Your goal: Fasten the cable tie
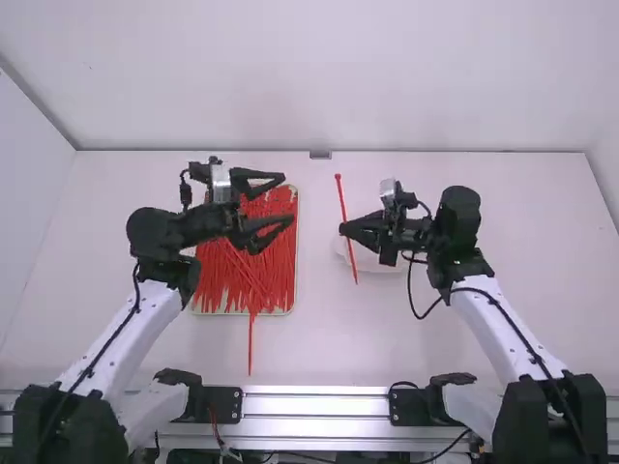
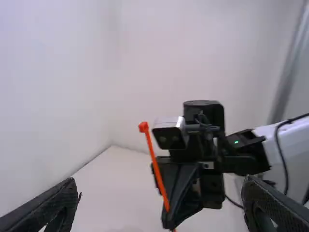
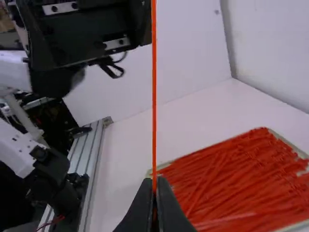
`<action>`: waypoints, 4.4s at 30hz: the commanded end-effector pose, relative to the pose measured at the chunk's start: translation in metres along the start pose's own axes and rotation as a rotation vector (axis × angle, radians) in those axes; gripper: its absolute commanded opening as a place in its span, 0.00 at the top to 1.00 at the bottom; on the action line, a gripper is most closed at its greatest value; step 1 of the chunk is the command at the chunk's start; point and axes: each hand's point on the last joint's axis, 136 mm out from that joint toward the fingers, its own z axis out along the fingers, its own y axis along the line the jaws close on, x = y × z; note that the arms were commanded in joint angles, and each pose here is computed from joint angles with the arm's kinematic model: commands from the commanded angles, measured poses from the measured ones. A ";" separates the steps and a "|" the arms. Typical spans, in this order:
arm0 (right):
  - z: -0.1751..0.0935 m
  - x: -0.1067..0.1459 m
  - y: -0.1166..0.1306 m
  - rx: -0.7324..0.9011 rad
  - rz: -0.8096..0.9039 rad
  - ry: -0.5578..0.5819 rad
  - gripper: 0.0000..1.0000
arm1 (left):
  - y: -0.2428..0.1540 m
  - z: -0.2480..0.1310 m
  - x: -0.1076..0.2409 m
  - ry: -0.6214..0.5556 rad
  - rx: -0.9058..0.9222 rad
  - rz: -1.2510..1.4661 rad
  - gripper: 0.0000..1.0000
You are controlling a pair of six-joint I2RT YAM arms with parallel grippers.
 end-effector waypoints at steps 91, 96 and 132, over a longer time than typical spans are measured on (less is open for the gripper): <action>0.027 -0.025 0.020 -0.051 -0.030 -0.041 0.02 | 0.007 0.048 -0.035 0.122 0.112 -0.336 0.99; 0.027 -0.025 0.020 -0.048 -0.036 -0.042 0.02 | 0.022 0.041 -0.034 0.129 0.054 -0.406 0.98; 0.027 0.001 0.013 -0.036 -1.067 0.005 0.02 | 0.110 0.049 0.042 0.363 -0.026 -1.157 0.98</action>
